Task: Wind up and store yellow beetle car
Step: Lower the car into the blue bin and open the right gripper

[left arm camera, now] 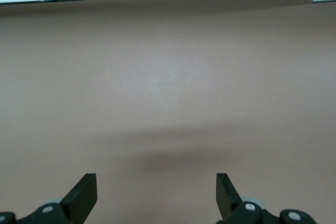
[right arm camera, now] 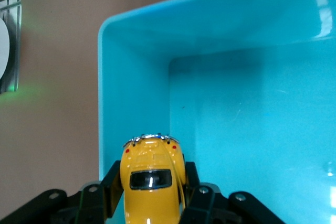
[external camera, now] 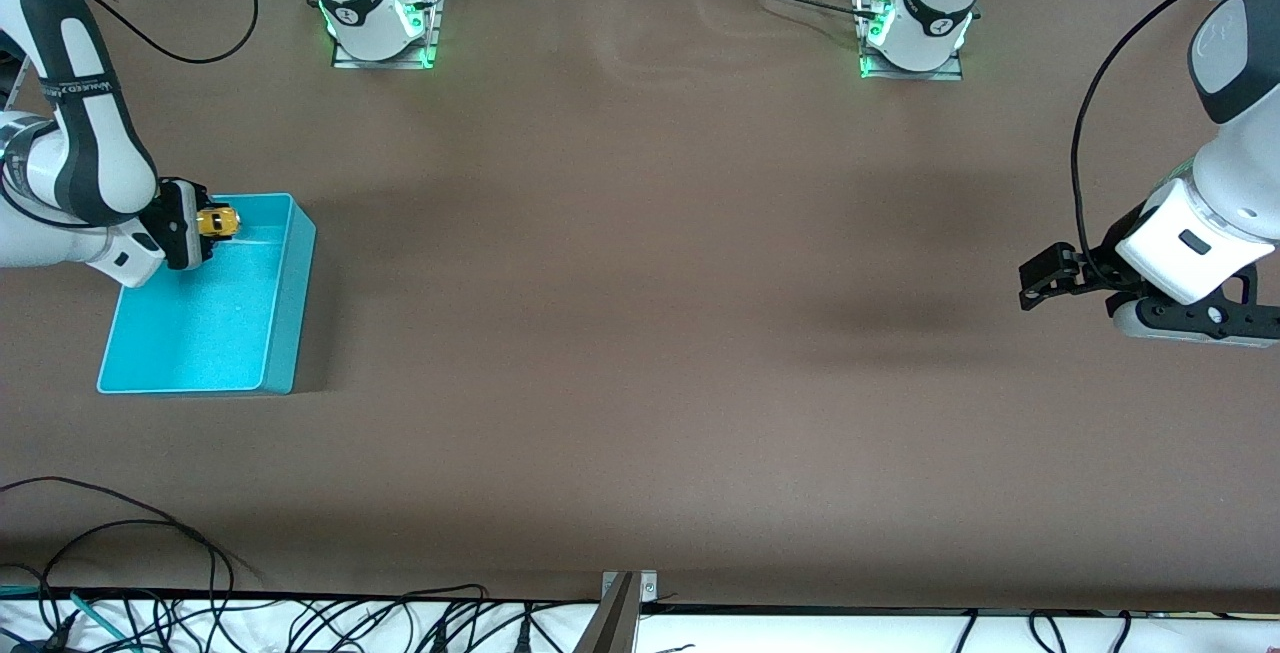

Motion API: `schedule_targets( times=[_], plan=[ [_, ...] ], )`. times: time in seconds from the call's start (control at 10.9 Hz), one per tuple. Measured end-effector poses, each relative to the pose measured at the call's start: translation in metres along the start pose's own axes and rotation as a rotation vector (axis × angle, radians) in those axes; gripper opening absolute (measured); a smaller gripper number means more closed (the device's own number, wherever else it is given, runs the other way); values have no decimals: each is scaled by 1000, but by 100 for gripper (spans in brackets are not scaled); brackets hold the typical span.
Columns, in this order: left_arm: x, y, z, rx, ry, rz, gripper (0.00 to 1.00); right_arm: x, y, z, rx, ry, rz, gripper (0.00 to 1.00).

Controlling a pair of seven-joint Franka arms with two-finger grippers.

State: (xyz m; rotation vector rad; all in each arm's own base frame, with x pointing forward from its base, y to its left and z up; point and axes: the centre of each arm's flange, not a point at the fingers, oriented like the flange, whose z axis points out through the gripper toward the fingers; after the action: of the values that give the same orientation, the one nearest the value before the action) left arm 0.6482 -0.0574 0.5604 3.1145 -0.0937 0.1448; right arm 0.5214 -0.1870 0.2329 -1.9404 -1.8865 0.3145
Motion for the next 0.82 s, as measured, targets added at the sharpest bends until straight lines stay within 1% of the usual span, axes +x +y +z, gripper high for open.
schedule_targets(
  times=[0.09,0.18,0.37,0.55,0.82],
  plan=[
    [0,0,0,0,0,0,100,-4,0,3,4,-7,1,51],
    [0,1,0,0,0,1,100,-7,1,3,-5,-18,-2,51],
    [0,3,0,-1,0,4,100,-10,6,1,-35,-36,-7,51],
    [0,3,0,-2,0,4,100,-10,16,0,-52,-41,-14,51],
    [0,3,0,-2,1,4,100,-12,34,16,-64,-41,-20,51]
  ],
)
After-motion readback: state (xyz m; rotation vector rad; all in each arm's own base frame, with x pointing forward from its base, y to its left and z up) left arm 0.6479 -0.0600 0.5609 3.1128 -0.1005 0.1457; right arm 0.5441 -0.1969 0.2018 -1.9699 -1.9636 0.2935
